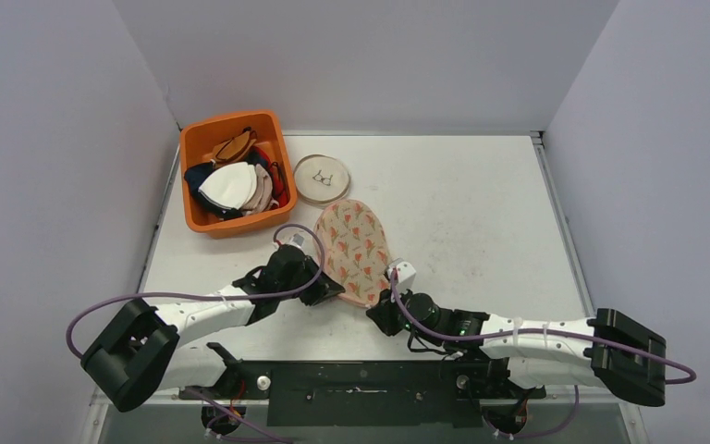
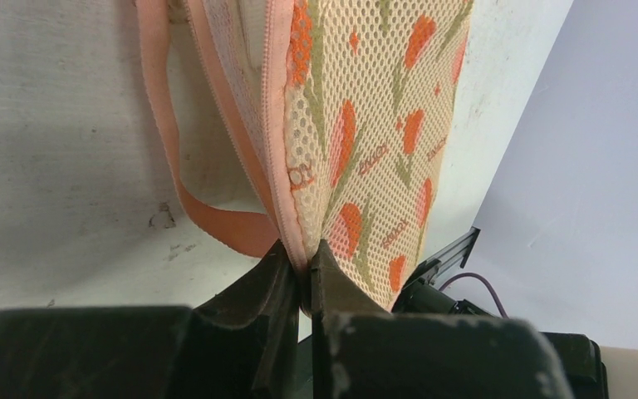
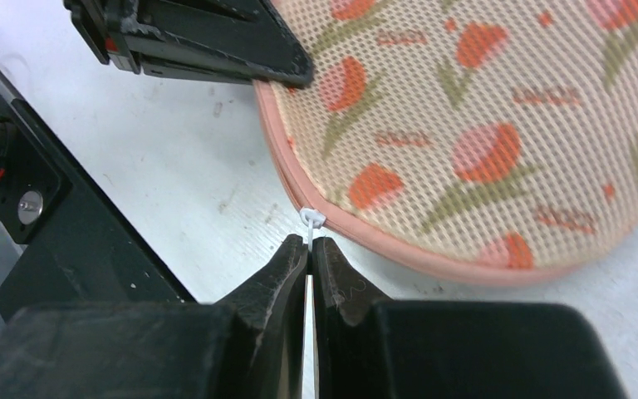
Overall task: Unzip the laundry bag and remove the bra
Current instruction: Unzip the laundry bag at the center of the board.
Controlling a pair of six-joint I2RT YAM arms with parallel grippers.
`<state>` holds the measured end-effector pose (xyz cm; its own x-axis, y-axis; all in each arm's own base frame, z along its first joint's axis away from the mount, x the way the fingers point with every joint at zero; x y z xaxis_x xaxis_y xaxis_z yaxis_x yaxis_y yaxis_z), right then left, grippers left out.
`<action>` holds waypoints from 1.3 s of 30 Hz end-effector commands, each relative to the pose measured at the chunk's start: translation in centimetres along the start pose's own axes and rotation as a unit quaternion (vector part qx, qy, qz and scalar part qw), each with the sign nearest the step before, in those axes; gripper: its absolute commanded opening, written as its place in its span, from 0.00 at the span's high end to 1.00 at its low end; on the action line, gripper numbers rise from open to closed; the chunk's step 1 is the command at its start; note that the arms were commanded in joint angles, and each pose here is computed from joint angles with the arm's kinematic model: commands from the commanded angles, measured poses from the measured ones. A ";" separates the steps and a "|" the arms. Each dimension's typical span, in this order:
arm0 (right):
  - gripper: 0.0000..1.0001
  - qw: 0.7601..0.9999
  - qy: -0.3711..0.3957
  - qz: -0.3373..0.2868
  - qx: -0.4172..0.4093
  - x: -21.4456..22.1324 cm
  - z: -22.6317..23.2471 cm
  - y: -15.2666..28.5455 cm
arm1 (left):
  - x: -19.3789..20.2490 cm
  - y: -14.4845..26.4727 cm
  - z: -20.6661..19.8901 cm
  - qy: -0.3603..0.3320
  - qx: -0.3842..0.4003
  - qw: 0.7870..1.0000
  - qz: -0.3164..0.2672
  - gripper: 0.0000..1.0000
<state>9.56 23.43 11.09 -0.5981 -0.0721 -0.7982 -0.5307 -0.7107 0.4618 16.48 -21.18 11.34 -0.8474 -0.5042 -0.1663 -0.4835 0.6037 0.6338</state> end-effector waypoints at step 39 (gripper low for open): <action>0.95 0.999 -0.003 -0.035 -0.014 -2.0 1.2 -1.8 | 1.0 2.3 -3.2 -0.050 0.016 0.998 -0.027 0.03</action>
<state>9.96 22.79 9.36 -0.6165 -0.0888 -0.7824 -0.5602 -0.6488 0.5150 14.75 -21.40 14.26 -0.8657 -0.4275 -0.2606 -0.4898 0.6156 0.6174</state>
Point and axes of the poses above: each gripper's point midway between its finger pads, its own y axis back along the fingers, its own z axis along the line the jaws close on, x = y × z, the point moved 8 cm from there along y, back along the fingers, and after that the axes turned 2 degrees about -y, right-handed, at the moved point
